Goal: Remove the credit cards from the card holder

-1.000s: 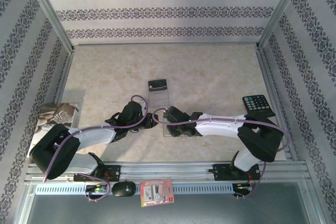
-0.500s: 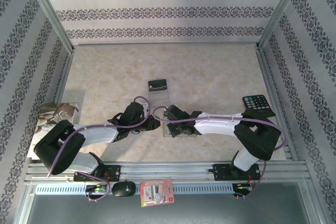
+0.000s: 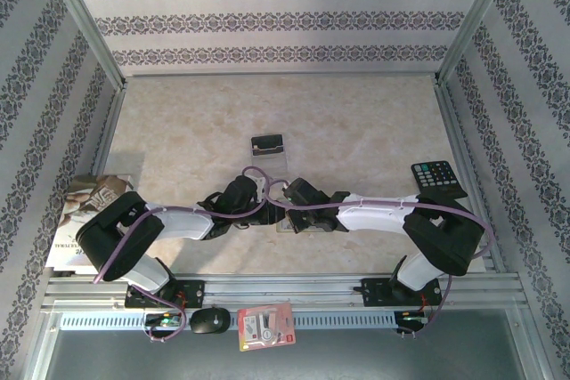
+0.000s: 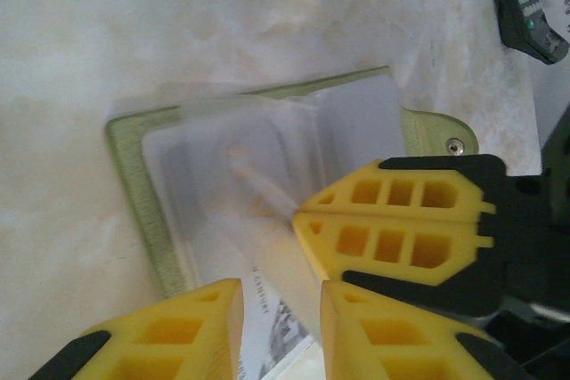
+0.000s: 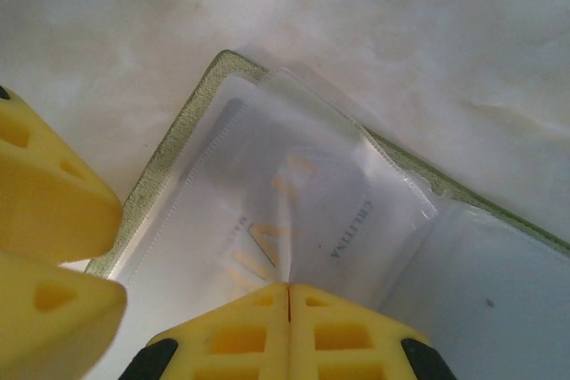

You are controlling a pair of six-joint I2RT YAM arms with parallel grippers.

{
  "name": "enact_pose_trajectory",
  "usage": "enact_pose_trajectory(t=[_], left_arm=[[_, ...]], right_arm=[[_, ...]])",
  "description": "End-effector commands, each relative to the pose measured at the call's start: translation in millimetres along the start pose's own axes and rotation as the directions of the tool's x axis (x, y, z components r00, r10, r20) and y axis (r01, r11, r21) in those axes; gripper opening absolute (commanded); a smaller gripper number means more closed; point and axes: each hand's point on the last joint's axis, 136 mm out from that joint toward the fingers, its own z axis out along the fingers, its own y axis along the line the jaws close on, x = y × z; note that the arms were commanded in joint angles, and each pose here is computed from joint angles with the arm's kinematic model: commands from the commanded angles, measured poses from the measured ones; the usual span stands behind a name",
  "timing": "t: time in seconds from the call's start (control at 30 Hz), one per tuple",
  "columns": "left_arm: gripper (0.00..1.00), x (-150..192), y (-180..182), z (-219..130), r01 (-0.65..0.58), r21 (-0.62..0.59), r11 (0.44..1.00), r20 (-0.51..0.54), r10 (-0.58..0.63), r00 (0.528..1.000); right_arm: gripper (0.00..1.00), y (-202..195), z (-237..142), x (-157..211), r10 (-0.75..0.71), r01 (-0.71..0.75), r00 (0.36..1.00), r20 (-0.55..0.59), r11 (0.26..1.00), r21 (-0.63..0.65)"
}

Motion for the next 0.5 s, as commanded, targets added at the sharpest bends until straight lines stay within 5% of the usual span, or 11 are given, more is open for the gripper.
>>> enact_pose_trajectory(t=[0.0,0.47], left_arm=[[0.30,-8,-7,4,0.007,0.005,1.000,0.034,-0.007,0.999],[0.32,0,-9,16,0.028,0.005,1.000,-0.001,-0.028,1.000]], right_arm=[[0.03,-2,-2,1,0.026,-0.026,1.000,0.004,1.000,-0.006],[0.04,-3,-2,1,0.031,-0.031,0.999,0.011,0.999,-0.009]])
